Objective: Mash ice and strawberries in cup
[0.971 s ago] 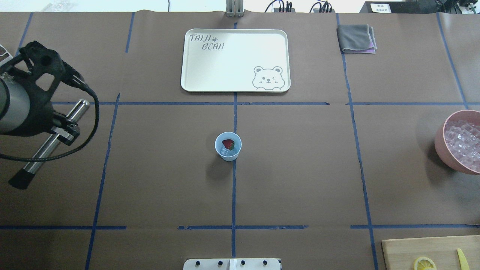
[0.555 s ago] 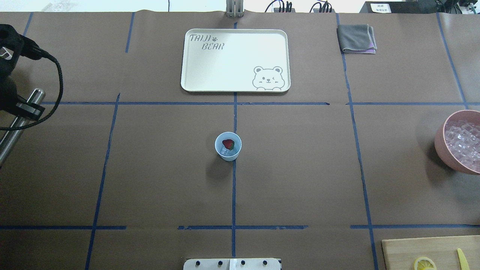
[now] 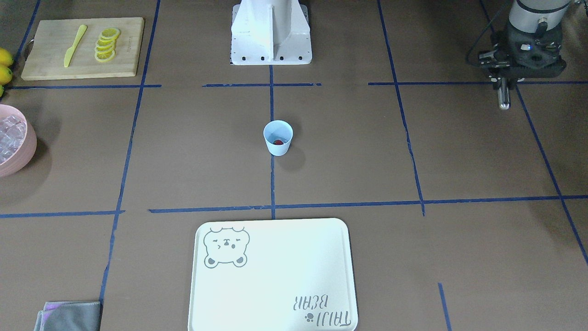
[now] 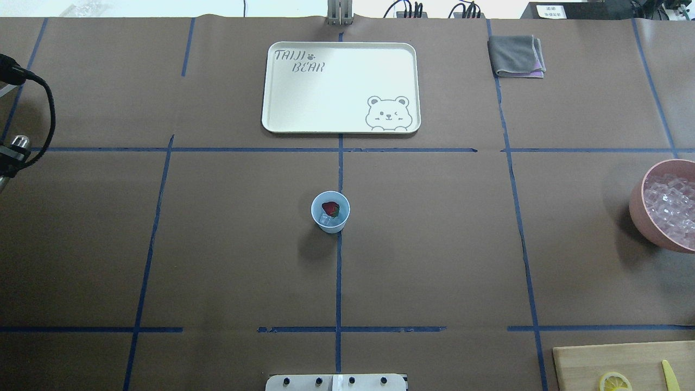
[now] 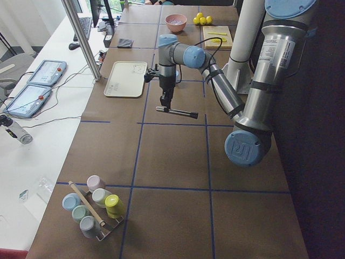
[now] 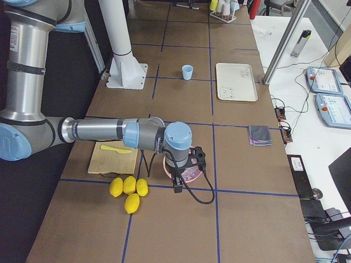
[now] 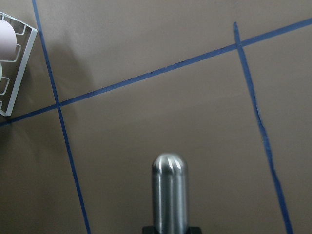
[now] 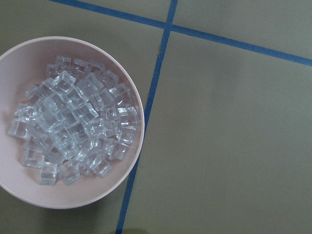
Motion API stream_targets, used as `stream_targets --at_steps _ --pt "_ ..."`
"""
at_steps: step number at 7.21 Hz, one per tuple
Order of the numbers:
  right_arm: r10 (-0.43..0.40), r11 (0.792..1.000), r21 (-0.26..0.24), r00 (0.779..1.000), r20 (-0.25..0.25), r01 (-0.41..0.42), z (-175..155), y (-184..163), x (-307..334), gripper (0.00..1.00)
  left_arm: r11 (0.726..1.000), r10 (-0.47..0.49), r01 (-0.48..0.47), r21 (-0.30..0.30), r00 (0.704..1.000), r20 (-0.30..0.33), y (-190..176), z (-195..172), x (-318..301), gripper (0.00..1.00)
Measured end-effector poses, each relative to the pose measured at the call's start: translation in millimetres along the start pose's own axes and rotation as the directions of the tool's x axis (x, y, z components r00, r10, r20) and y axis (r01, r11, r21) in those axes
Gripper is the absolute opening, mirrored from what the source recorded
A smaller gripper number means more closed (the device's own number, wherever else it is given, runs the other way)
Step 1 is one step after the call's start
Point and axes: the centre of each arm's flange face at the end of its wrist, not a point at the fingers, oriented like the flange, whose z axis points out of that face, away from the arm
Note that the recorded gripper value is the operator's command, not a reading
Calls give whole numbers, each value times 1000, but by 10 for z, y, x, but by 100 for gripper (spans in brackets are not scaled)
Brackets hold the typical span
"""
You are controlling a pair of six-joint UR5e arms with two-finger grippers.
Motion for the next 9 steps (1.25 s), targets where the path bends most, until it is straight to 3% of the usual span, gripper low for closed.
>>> stream_targets --at_steps 2,4,7,9 --pt "0 1000 1 1000 0 0 -4 1 1 99 1000 24 -25 -18 999 -46 -110 287 -495 0" --pt "-1 1000 3 1000 -1 1 -13 -2 -5 99 998 -15 9 -58 994 -113 -68 672 -1117 0" --pt "-4 1000 6 1000 -1 4 -27 -7 -19 99 983 -156 139 -122 977 -143 71 1370 -1756 0" --pt "-5 1000 7 1000 0 5 -30 -9 -24 99 959 -278 266 -96 950 -145 102 1748 -1965 0"
